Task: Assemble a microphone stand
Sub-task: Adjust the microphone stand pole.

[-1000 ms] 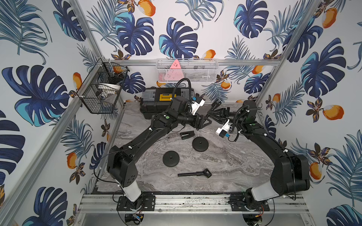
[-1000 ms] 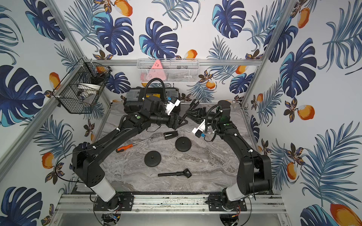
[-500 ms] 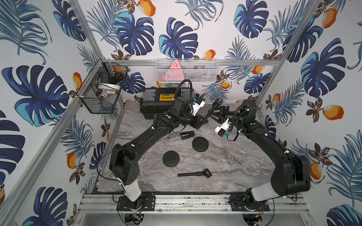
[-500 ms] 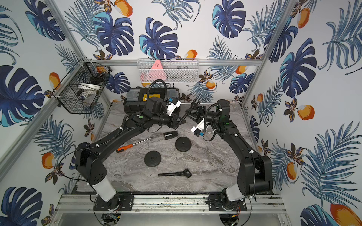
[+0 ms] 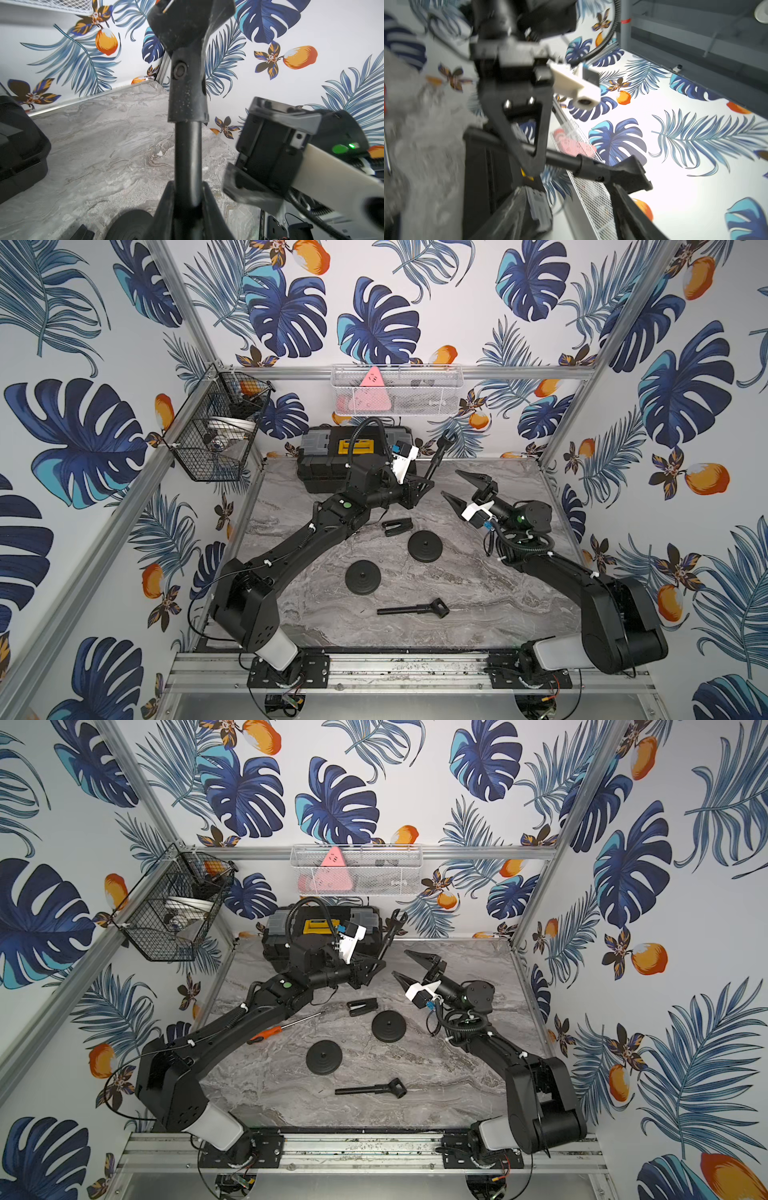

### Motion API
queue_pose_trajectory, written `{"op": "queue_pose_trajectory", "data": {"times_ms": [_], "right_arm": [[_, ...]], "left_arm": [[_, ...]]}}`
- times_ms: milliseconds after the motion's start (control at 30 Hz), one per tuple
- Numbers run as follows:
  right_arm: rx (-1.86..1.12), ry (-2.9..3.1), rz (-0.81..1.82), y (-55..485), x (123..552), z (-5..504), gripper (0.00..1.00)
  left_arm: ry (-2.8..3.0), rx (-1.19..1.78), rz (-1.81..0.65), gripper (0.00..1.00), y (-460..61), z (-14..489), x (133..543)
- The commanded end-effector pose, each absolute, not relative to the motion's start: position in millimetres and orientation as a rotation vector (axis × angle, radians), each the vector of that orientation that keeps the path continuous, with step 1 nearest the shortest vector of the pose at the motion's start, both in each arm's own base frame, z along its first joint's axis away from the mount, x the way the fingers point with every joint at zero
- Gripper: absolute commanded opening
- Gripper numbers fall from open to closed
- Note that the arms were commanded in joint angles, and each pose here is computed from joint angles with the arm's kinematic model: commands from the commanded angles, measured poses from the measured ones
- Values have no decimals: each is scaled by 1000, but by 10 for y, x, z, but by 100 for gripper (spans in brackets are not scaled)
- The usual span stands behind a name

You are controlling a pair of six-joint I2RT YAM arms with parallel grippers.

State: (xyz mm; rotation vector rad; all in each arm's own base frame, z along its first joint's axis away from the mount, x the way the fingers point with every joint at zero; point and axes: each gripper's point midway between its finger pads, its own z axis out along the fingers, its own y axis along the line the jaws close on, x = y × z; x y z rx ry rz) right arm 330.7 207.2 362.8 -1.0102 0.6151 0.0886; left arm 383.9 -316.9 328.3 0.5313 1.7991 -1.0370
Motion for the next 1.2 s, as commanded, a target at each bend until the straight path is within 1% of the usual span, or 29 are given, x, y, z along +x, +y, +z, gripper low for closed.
{"op": "queue_pose_trajectory", "data": {"times_ms": [0,100,200,300,500,533,567,600,767,833,967,1100,1167], "right_arm": [[-665,750,416,1840,3214,3932,67],[-552,863,585,1766,3189,3859,64],[-449,1044,716,1714,3219,3766,58],[-349,1346,757,1682,3336,3543,56],[-242,1625,864,1689,3299,3246,59],[-226,1666,882,1694,3286,3193,60],[-208,1705,897,1697,3273,3137,64],[-185,1744,903,1688,3270,3076,66],[-140,1919,821,1592,3252,2800,66],[-166,1973,819,1605,3187,2730,66],[-228,2028,868,1681,3057,2673,66],[-246,2071,937,1757,3020,2587,66],[-192,2102,930,1709,3068,2546,64]], "left_arm": [[1650,511,-1003,0,-3089,3505,3843],[1679,538,-979,0,-3062,3359,3781],[1681,528,-954,0,-2988,3241,3723],[1679,530,-953,0,-2977,3176,3703],[1715,544,-1011,0,-3080,2917,3678],[1717,550,-1015,0,-3100,2874,3663],[1728,554,-1013,0,-3119,2814,3649],[1739,557,-1013,0,-3127,2765,3645],[1758,590,-1033,0,-3141,2660,3561],[1753,589,-1036,0,-3125,2637,3534],[1772,592,-1040,0,-3107,2589,3488],[1756,595,-1065,0,-3086,2570,3405],[1754,610,-1064,0,-3087,2532,3381]]}}
